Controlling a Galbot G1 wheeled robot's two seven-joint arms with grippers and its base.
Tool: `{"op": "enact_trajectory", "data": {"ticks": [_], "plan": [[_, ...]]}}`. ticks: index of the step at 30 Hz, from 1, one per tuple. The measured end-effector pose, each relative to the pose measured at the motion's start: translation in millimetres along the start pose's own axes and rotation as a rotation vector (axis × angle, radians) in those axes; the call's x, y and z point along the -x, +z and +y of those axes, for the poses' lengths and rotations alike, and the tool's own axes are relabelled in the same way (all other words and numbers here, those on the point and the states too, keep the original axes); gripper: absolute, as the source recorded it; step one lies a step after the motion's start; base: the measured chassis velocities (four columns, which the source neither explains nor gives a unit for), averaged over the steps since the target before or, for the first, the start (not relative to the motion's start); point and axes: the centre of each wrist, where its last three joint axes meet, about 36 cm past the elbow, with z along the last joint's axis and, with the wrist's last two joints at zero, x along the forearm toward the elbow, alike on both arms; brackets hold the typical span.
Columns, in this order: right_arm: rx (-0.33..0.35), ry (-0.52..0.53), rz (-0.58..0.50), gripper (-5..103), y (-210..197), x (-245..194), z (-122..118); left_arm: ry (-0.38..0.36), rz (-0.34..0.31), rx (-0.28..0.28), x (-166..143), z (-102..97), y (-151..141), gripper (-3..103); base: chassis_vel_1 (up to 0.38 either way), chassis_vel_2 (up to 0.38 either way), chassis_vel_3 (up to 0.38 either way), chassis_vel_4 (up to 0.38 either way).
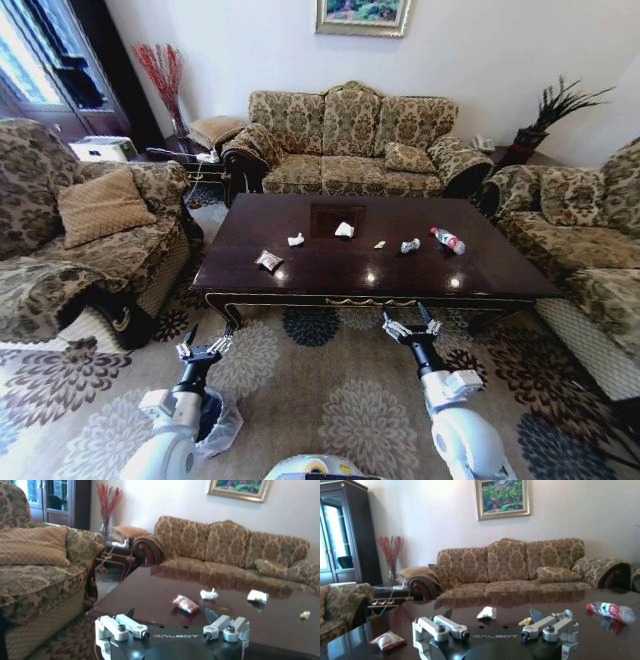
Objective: Move to the front of the table and place the trash on the table into the trash bin.
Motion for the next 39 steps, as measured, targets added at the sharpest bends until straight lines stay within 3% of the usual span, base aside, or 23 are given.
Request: {"op": "enact_trajectory", "data": {"ticks": [2,3,4,7,8,10,12,16,19,20,23,25,28,32,39], "plan": [[0.000,0.002,-0.002,100,0.6,-0.4,-0.2,-0.004,0.026,0.010,1.3,6.8,3.2,97,-0.024,-0.038,0.020,0.021],[0.000,0.005,-0.004,100,2.3,-1.7,-1.0,-0.025,0.087,0.033,5.0,22.3,12.8,97,-0.030,-0.070,0.020,0.033],[0.000,0.005,-0.004,100,2.3,-1.7,-1.0,-0.025,0.087,0.033,5.0,22.3,12.8,97,-0.030,-0.070,0.020,0.033],[-0.006,0.012,0.008,100,5.4,-4.7,-3.9,-0.081,0.213,0.095,10.2,52.1,32.8,96,-0.010,-0.023,0.000,0.012],[-0.006,0.012,0.008,100,5.4,-4.7,-3.9,-0.081,0.213,0.095,10.2,52.1,32.8,96,0.000,0.000,0.000,0.000],[-0.008,0.019,0.009,100,7.4,-4.9,-6.5,-0.117,0.280,0.134,9.8,73.5,45.4,92,0.000,0.000,0.000,0.000],[-0.007,0.028,0.011,100,11.4,-4.2,-9.9,-0.158,0.364,0.173,4.2,96.3,63.5,94,0.000,0.000,0.000,0.000],[-0.004,0.033,0.013,100,14.6,-3.3,-12.1,-0.197,0.433,0.202,-1.5,116.2,82.4,94,0.000,0.000,0.000,0.000],[-0.001,0.036,0.024,100,23.7,-0.6,-16.4,-0.262,0.573,0.242,-4.8,164.0,121.5,95,0.000,0.000,0.000,0.000],[-0.001,0.036,0.024,100,23.7,-0.6,-16.4,-0.262,0.573,0.242,-4.8,164.0,121.5,95,0.000,0.000,0.000,0.000],[0.010,0.037,0.022,100,32.3,1.2,-15.2,-0.257,0.691,0.258,5.0,208.9,150.2,96,0.000,0.000,0.000,0.000],[0.011,0.037,0.020,100,33.1,1.5,-14.9,-0.253,0.709,0.252,6.8,215.0,153.4,96,0.000,0.000,0.000,0.000],[0.010,0.036,0.015,100,38.7,3.3,-16.9,-0.227,0.791,0.229,19.1,244.3,166.2,96,0.000,0.000,0.000,0.000],[-0.016,0.024,0.028,100,43.6,3.2,-22.7,-0.216,0.823,0.224,28.3,260.6,176.6,96,0.000,0.000,0.000,0.000],[-0.016,0.011,0.028,100,46.8,8.7,-21.1,-0.229,0.846,0.186,25.5,270.5,195.2,96,0.000,0.000,0.000,0.000]]}}
